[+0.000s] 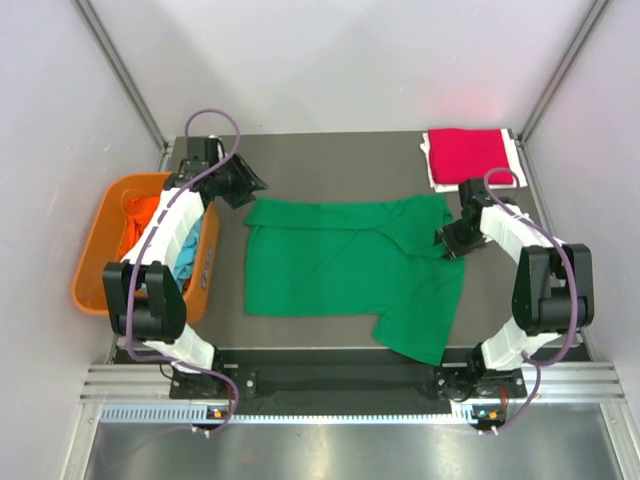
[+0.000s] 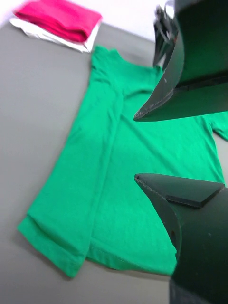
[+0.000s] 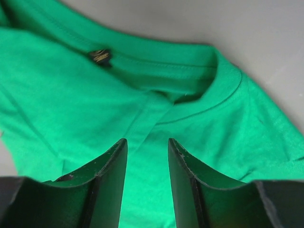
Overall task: Fold and stack the t-shirts
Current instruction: Fold the tshirt
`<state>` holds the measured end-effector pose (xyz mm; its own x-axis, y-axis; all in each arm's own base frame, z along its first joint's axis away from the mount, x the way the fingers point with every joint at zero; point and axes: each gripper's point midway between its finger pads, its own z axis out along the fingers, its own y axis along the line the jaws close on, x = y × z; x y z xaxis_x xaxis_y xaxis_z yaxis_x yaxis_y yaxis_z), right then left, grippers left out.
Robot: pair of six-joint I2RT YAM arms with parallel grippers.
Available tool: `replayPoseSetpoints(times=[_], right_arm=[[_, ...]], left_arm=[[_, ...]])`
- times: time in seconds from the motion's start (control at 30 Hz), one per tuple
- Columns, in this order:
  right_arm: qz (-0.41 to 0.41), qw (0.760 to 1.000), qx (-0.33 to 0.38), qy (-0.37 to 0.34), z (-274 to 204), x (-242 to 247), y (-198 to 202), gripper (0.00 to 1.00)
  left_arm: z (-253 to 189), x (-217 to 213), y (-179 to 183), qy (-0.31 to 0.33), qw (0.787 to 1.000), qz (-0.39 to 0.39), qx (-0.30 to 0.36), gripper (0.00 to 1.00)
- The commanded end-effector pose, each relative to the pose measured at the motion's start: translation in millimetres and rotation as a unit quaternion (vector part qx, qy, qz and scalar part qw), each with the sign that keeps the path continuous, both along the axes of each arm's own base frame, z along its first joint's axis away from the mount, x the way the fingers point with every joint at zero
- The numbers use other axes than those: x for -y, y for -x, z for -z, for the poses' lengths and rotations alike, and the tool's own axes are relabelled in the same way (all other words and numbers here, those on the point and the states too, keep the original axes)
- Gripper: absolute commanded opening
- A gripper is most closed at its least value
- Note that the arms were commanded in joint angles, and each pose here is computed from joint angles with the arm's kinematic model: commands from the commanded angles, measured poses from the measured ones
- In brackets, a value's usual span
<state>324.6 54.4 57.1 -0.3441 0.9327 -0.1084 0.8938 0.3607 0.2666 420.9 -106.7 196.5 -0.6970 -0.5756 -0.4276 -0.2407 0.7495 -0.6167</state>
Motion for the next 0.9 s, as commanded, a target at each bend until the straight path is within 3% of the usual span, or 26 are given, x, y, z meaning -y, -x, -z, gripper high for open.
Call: replayPoseSetpoints(times=[0.0, 0.13, 0.27, 0.37, 0.43, 0.67, 0.87], right_arm=[[0.020, 1.000, 0.000, -0.010, 5, 0, -9, 0.40], [0.029, 0.999, 0.000, -0.016, 20, -1, -9, 0.39], [0.032, 0.999, -0.002, -0.012, 27, 1, -11, 0.38], [0.039, 0.999, -0.006, -0.001, 30, 5, -10, 0.38], [0.045, 0.999, -0.008, 0.008, 32, 10, -8, 0.38], [0.057, 0.998, -0.010, 0.022, 36, 22, -7, 0.36], [0.062, 0.997, -0.024, 0.027, 41, 25, -7, 0.33]], left_arm=[[-50, -1, -9, 0.040, 0.997, -0.016, 0.066, 0.54], [-68, -12, -11, 0.023, 0.995, -0.037, 0.085, 0.55], [-90, -15, -9, 0.087, 0.987, -0.070, 0.112, 0.58], [-93, -12, -6, 0.145, 0.977, -0.092, 0.125, 0.66], [-88, -25, -8, 0.154, 0.976, -0.100, 0.119, 0.66], [-70, -33, -11, 0.083, 0.990, -0.072, 0.089, 0.65], [-39, -39, -13, 0.042, 0.995, -0.086, 0.042, 0.57]])
